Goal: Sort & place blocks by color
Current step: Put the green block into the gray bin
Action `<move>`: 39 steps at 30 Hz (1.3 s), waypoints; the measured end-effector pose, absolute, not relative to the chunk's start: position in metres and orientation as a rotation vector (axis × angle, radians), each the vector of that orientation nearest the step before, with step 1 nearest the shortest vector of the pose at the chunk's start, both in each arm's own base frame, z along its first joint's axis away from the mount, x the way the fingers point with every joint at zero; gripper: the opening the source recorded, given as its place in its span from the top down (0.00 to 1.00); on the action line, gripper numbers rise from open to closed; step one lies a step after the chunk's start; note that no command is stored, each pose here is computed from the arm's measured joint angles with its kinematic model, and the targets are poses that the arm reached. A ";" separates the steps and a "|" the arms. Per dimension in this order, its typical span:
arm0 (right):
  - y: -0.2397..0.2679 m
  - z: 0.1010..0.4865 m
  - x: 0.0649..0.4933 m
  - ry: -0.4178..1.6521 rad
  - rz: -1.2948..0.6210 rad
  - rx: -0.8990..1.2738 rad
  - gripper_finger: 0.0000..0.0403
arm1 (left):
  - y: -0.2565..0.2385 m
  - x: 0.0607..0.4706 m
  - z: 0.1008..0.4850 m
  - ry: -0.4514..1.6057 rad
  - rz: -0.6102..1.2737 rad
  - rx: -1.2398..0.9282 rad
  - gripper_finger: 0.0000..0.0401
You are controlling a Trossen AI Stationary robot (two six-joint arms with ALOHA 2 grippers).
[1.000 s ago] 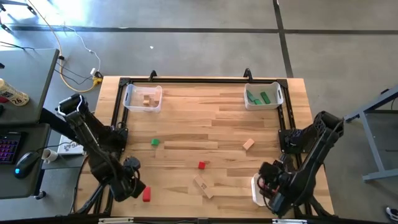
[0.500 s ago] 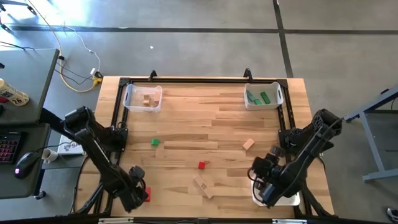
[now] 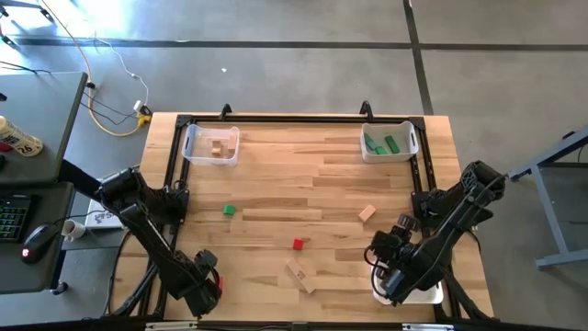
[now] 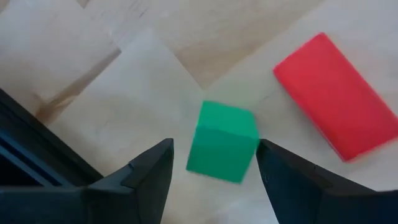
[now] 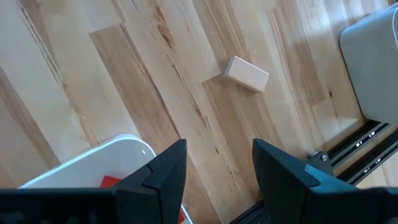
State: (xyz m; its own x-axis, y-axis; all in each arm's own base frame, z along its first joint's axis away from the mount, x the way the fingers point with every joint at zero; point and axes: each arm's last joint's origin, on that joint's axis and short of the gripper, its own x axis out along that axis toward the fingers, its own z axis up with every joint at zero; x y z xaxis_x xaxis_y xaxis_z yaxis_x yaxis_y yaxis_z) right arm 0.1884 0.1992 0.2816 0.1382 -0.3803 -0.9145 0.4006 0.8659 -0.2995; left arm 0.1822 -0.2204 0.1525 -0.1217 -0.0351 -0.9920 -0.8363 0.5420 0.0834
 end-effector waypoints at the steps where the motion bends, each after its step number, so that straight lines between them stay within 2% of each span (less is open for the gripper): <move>1: 0.199 0.282 0.188 1.317 -0.565 0.018 0.58 | -0.220 0.183 0.150 1.555 0.820 -0.763 0.46; 5: 0.199 0.282 0.188 1.317 -0.565 0.018 0.58 | -0.221 0.184 0.146 1.590 0.805 -0.739 0.51; 12: 0.199 0.282 0.188 1.318 -0.564 0.020 0.58 | -0.223 0.188 0.143 1.594 0.765 -0.746 0.75; 17: 0.199 0.282 0.190 1.276 -0.568 0.001 0.58 | -0.218 0.195 0.148 1.543 0.749 -0.776 0.75; 23: 0.196 0.293 0.198 1.174 -0.566 -0.013 0.58 | -0.196 0.212 0.175 1.388 0.672 -0.826 0.75; 39: 0.168 0.337 0.242 0.993 -0.527 -0.058 0.58 | -0.085 0.236 0.266 0.904 0.503 -0.783 0.75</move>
